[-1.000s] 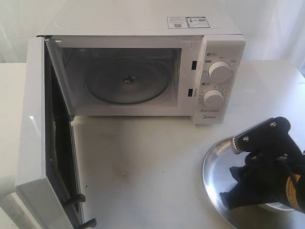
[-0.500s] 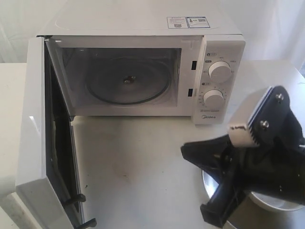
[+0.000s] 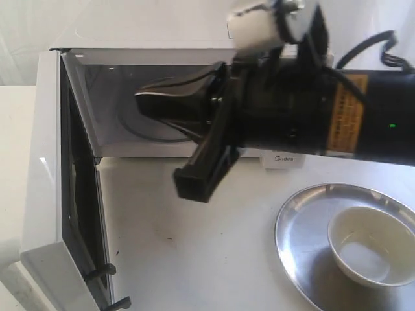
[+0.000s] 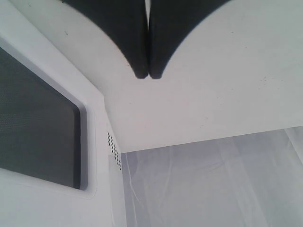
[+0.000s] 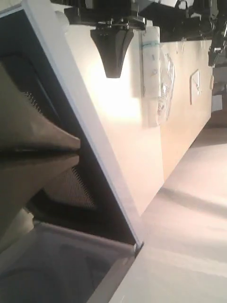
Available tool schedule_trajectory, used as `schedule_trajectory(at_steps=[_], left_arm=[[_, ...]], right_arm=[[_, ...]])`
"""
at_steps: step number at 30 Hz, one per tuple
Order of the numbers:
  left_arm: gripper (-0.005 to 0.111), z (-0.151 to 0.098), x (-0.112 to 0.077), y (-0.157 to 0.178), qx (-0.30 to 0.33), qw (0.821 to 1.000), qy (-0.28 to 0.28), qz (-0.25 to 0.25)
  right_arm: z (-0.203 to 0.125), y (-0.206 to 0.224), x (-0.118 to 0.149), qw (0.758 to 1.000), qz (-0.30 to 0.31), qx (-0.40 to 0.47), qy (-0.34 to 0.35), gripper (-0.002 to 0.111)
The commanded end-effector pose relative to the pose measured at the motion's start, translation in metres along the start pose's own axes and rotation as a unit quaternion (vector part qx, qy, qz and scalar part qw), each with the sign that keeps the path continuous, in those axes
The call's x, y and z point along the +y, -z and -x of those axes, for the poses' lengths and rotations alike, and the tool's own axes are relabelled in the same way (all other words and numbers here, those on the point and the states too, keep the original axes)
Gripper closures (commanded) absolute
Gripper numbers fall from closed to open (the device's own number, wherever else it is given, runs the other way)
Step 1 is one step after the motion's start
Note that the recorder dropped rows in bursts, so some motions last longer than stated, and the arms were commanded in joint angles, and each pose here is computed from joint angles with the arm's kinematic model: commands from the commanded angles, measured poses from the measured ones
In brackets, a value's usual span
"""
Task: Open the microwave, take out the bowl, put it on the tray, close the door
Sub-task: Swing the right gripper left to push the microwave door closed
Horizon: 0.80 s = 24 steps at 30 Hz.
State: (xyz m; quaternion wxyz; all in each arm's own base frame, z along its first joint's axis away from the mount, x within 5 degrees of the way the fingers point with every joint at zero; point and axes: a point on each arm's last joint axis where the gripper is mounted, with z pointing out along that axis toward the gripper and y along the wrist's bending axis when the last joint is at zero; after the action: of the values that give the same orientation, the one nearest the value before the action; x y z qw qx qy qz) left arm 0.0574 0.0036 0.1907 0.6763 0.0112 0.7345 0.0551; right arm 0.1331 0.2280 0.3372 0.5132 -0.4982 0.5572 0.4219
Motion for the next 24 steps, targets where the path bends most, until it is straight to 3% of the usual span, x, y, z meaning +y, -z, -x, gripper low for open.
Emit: schedule_trajectory(at_steps=[1,6,15,24], left_arm=[[0.107,0.001,0.000,0.000,-0.005,1.000,0.004,-0.002],[0.107,0.001,0.000,0.000,-0.005,1.000,0.004,-0.002],[0.107,0.001,0.000,0.000,-0.005,1.000,0.004,-0.002],[0.107,0.001,0.000,0.000,-0.005,1.000,0.004,-0.002]], right_arm=[[0.002,-0.038,0.018,0.999,0.020,0.026,0.036,0.108],[0.003,-0.069,0.037,0.994,-0.026,0.076,0.079,0.108],[0.017,-0.086,0.084,0.990,0.038,0.056,0.123,0.108],[-0.005,-0.101,0.108,0.981,0.013,0.113,0.154,0.108]])
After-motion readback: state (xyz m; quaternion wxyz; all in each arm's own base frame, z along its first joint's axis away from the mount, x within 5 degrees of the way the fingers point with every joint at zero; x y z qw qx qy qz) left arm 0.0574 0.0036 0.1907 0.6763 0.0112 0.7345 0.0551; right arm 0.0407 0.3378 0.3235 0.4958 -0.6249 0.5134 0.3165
